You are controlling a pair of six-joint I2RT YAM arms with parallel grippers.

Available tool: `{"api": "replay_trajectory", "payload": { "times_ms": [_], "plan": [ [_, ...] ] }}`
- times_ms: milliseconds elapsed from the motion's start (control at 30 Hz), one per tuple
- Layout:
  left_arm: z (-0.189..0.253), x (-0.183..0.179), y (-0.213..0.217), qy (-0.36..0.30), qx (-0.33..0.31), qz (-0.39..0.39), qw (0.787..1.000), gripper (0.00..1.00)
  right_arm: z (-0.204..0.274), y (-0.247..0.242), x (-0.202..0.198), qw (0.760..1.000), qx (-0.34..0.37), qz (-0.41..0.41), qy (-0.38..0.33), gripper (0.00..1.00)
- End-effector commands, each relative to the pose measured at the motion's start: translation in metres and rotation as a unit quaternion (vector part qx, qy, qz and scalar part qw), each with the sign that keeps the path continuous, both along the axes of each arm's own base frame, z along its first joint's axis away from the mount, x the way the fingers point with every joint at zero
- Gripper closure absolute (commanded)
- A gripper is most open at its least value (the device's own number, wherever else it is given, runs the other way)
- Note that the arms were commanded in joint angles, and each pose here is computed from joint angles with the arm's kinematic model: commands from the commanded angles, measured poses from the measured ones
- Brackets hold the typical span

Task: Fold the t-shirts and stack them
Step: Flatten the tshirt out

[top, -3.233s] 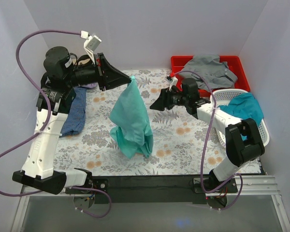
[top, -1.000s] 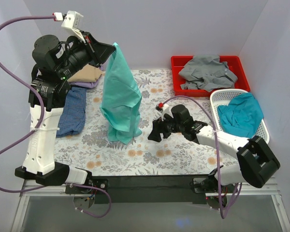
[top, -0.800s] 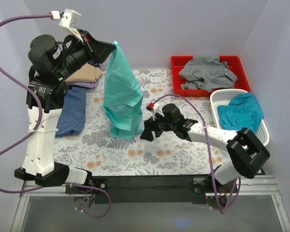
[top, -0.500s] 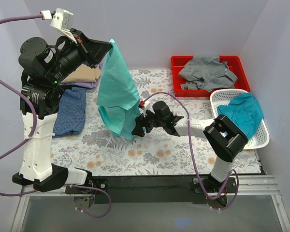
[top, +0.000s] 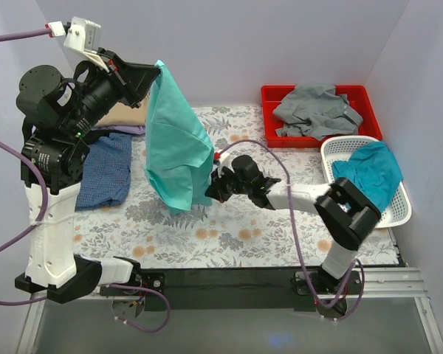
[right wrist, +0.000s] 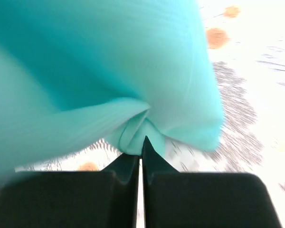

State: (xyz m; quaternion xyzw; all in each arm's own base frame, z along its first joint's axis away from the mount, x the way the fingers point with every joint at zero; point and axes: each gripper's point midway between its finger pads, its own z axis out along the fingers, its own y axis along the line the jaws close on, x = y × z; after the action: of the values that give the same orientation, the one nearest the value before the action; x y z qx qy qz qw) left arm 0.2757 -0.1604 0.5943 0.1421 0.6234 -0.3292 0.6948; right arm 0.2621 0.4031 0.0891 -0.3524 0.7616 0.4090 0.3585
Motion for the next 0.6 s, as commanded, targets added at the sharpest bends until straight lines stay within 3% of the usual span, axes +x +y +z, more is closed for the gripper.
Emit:
{"api": "replay_trajectory", "payload": {
  "times_ms": [0,267,467,567],
  "plan": [
    [-0.019,0.016,0.028,0.018,0.021,0.092,0.995,1.0,0.071,-0.061,0.022,0.985,-0.04,-0.131,-0.109,0.99],
    [-0.054,0.015,0.075,0.067,0.012,0.218,0.974,1.0,0.177,-0.202,-0.003,0.923,-0.075,-0.333,-0.181,0.99],
    [-0.065,-0.008,0.111,0.083,-0.026,0.296,0.951,1.0,0.243,-0.25,-0.018,0.892,-0.039,-0.397,-0.215,0.99],
    [-0.052,-0.034,0.139,0.056,-0.069,0.349,0.933,1.0,0.268,-0.271,-0.024,0.874,-0.022,-0.429,-0.227,0.99]
  ]
}}
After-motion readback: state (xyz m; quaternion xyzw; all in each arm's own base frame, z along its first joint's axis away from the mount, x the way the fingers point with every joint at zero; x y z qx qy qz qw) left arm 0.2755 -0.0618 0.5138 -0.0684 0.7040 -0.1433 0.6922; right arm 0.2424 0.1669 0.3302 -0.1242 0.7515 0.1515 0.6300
